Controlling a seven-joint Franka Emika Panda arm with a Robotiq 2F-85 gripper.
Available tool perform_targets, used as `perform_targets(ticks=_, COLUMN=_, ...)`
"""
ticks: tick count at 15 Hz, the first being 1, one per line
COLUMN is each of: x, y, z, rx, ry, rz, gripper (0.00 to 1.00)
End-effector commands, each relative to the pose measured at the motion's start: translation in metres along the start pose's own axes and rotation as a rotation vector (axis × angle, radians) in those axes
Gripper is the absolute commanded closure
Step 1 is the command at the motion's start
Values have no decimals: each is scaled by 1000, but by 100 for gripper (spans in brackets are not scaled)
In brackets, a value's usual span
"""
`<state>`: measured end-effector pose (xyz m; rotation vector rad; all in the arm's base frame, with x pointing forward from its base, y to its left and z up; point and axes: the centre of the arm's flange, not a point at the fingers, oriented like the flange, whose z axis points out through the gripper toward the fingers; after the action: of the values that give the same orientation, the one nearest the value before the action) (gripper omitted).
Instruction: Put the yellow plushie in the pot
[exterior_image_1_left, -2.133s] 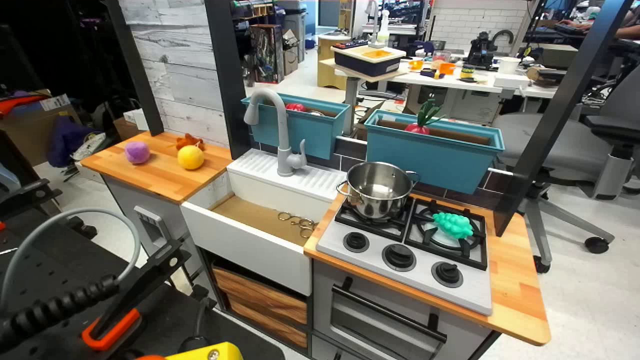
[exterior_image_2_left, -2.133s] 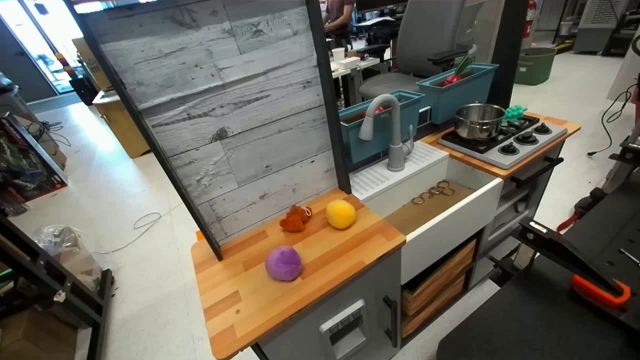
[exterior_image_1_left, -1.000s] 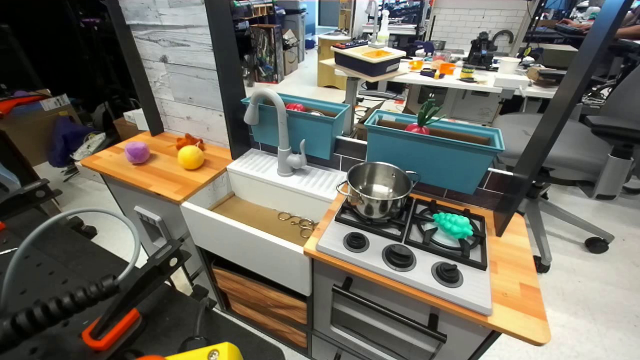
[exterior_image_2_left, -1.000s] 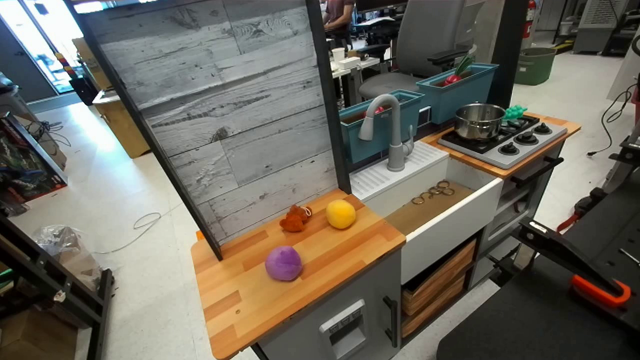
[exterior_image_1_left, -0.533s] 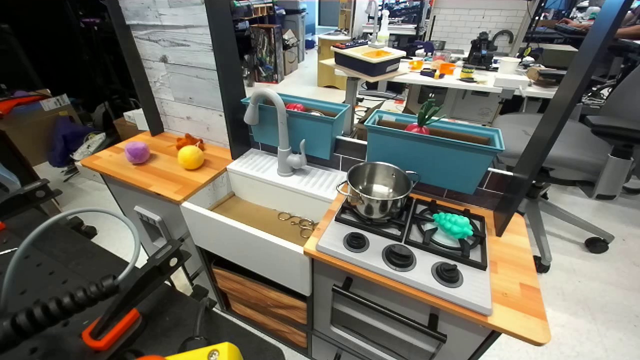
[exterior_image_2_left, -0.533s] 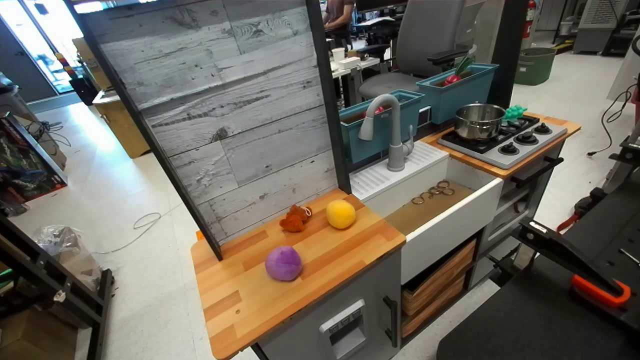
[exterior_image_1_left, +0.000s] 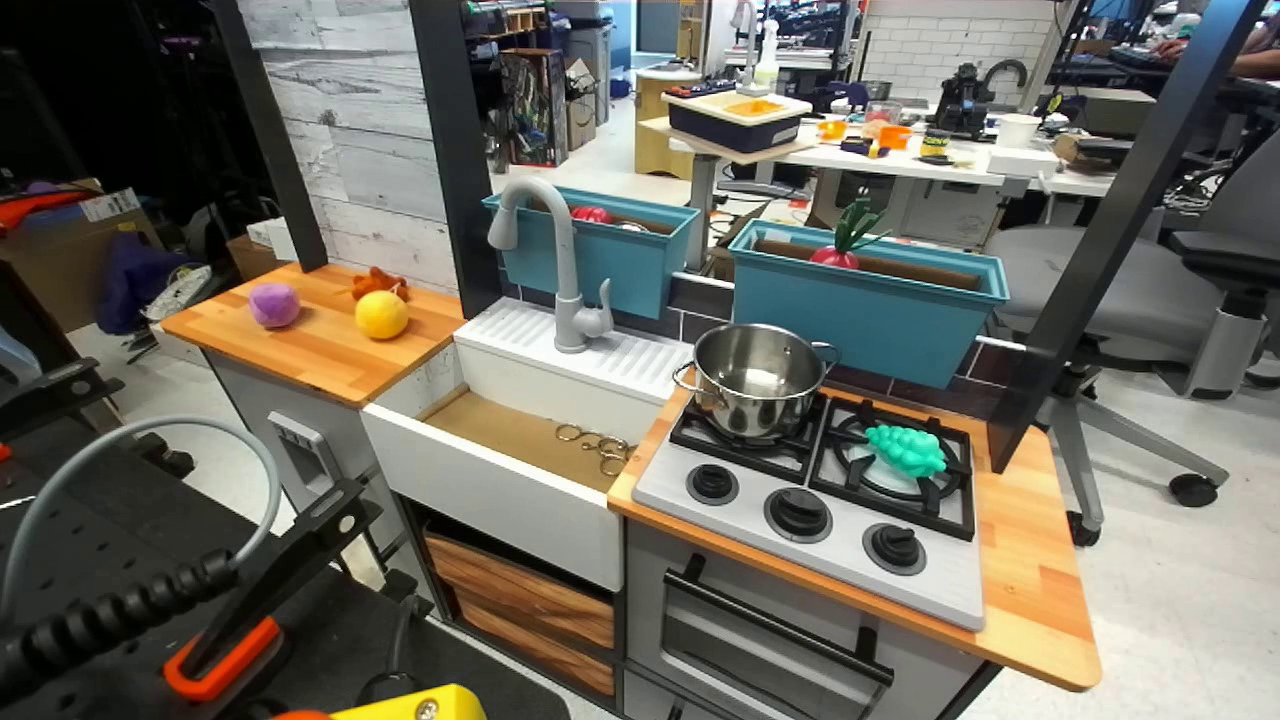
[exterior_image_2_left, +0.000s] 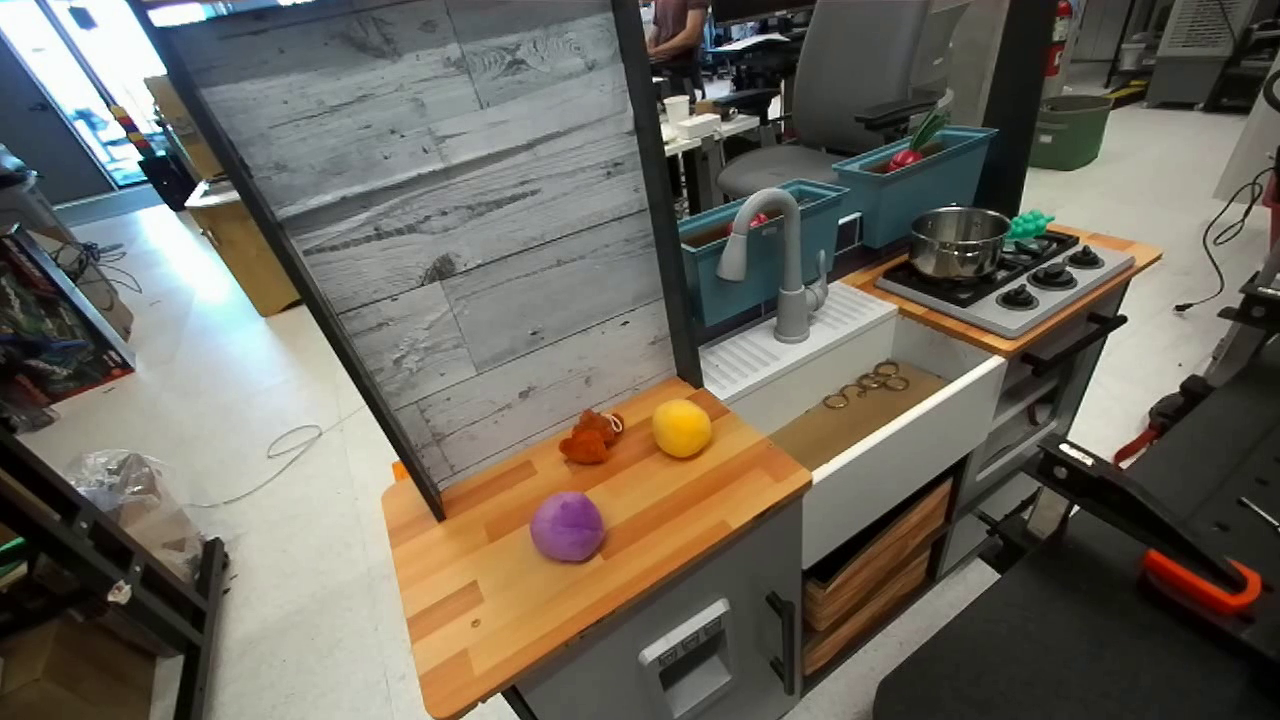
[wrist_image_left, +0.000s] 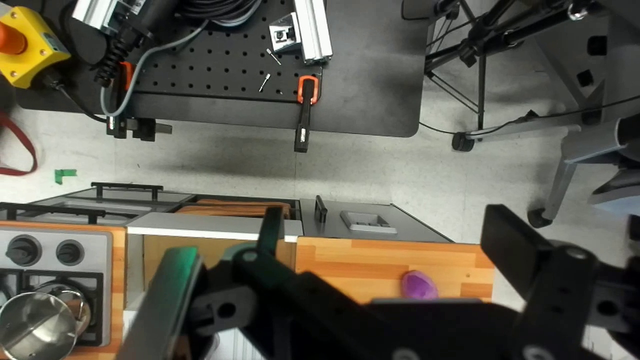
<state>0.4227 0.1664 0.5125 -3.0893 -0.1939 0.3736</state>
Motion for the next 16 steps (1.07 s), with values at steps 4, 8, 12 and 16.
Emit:
perform_targets(ticks=4, x=77, y=-2, z=46, rx=-55, ry=57, rz=-57, gripper=0)
perform_targets(ticks=8, x=119, y=-11, z=75, rx=-80, ry=144, rz=-100, gripper=0)
perform_targets(ticks=12, x=155, y=-24, z=110, rx=-129, ry=195, rz=-150, gripper=0)
perform_targets(ticks=16, x=187, y=-31, z=147, rx=-157, ry=253, rz=-190, gripper=0)
